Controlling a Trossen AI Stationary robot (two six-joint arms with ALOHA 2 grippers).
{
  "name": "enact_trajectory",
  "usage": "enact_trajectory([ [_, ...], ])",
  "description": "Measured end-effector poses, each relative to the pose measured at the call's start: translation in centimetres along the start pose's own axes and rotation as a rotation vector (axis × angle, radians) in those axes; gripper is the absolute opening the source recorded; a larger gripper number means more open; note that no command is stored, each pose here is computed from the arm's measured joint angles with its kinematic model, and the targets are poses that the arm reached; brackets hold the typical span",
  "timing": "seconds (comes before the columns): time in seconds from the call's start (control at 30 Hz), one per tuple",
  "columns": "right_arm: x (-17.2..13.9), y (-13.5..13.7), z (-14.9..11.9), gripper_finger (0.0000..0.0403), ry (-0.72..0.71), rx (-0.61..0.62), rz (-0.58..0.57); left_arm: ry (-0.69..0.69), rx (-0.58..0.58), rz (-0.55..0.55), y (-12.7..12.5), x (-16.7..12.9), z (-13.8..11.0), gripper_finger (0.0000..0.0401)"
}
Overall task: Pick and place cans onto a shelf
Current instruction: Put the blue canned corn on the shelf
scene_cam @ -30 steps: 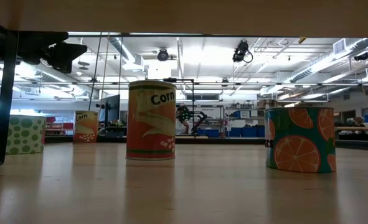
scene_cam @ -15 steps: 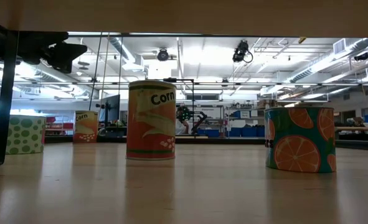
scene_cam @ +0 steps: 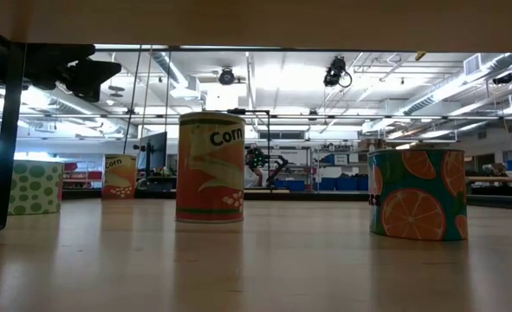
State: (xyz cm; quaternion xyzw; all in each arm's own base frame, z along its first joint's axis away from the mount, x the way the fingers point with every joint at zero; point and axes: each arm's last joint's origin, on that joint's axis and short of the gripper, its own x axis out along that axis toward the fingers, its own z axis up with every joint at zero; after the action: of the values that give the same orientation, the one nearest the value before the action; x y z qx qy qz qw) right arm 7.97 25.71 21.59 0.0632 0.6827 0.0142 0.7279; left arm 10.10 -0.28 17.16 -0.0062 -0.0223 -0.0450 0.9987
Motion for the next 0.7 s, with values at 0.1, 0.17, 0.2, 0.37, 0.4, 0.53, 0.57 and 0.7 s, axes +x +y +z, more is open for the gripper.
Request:
enact_trajectory([
  [0.1,0.6,-0.1,0.0,0.04,-0.001,-0.008,0.009,0.0,0.0,0.0,0.0,0.0,0.0,0.0249],
  [0.17,1.3,-0.2,-0.1,0.04,0.01,-0.003,0.004,0.0,0.0,0.0,0.0,0.0,0.0,0.0249],
  [0.2,1.5,-0.3,-0.2,0.04,0.017,0.0,0.006,0.0,0.0,0.0,0.0,0.0,0.0,0.0249],
  [0.37,2.4,-0.6,-0.3,0.04,0.027,0.012,0.0,0.0,0.0,0.0,0.0,0.0,0.0,0.0249],
  [0.4,2.5,-0.7,-0.3,0.04,0.028,0.017,-0.006,0.0,0.0,0.0,0.0,0.0,0.0,0.0249],
  [0.53,3.2,-1.0,-0.4,0.04,0.037,0.018,-0.013,0.0,0.0,-0.001,0.0,0.0,0.0,0.0249],
  [0.57,3.3,-1.1,-0.4,0.04,0.038,0.018,-0.004,0.0,0.0,0.0,0.0,0.0,0.0,0.0249],
  [0.7,4.2,-1.3,-0.6,0.0397,0.05,0.032,0.023,0.0,0.0,0.0,0.0,0.0,0.0,0.0249],
])
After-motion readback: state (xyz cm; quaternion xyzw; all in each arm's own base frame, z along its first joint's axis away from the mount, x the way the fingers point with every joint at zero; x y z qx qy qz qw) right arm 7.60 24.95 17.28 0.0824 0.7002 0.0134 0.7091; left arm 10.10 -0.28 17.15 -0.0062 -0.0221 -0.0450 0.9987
